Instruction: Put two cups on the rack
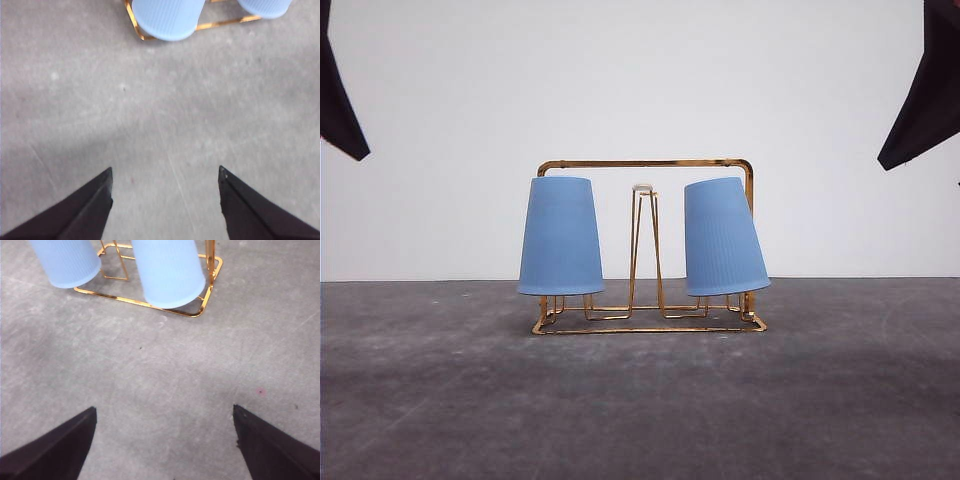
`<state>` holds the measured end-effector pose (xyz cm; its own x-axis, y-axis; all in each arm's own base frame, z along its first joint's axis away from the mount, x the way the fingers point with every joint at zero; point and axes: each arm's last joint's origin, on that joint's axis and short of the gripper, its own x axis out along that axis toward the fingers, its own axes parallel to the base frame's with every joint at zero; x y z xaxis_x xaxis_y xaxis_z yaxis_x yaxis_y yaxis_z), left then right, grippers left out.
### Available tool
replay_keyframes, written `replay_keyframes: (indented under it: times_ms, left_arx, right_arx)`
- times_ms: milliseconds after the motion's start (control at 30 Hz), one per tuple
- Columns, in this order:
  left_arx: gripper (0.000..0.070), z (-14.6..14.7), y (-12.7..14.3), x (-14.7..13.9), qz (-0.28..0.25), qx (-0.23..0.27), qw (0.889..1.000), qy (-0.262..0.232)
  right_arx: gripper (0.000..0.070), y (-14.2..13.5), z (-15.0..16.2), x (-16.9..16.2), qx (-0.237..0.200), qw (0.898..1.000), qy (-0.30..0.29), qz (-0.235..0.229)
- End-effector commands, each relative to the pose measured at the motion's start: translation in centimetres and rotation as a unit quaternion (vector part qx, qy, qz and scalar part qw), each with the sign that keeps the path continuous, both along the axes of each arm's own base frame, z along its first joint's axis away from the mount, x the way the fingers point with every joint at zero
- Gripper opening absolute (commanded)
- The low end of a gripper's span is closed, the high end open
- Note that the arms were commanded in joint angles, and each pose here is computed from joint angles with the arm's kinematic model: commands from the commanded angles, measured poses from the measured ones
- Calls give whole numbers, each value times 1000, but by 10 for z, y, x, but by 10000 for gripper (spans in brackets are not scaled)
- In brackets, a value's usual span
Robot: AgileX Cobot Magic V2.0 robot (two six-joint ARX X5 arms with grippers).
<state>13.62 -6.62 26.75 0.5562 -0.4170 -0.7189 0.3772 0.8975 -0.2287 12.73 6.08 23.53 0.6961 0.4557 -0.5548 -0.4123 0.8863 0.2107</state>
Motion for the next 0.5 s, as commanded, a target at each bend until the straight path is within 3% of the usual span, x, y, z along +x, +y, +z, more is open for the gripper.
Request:
replay_keyframes:
  times_ms: [0, 33, 67, 267, 467]
  left_arx:
    - [76, 3, -2, 1, -20, 1, 1000, -10]
    - [1, 4, -2, 1, -29, 1, 999, -16]
    - [0, 4, -3, 2, -42, 3, 999, -26]
    - [0, 8, -2, 3, -108, 71, 987, -91]
    - [0, 8, -2, 3, -108, 72, 987, -91]
  right_arx:
    - [221, 1, 3, 1, 5, 1000, -4, -2]
    - [81, 1, 3, 1, 3, 1000, -5, -2]
    - [32, 1, 3, 1, 1, 1000, -6, -2]
    - [37, 1, 3, 1, 3, 1000, -4, -1]
    - [38, 1, 3, 1, 3, 1000, -4, -1]
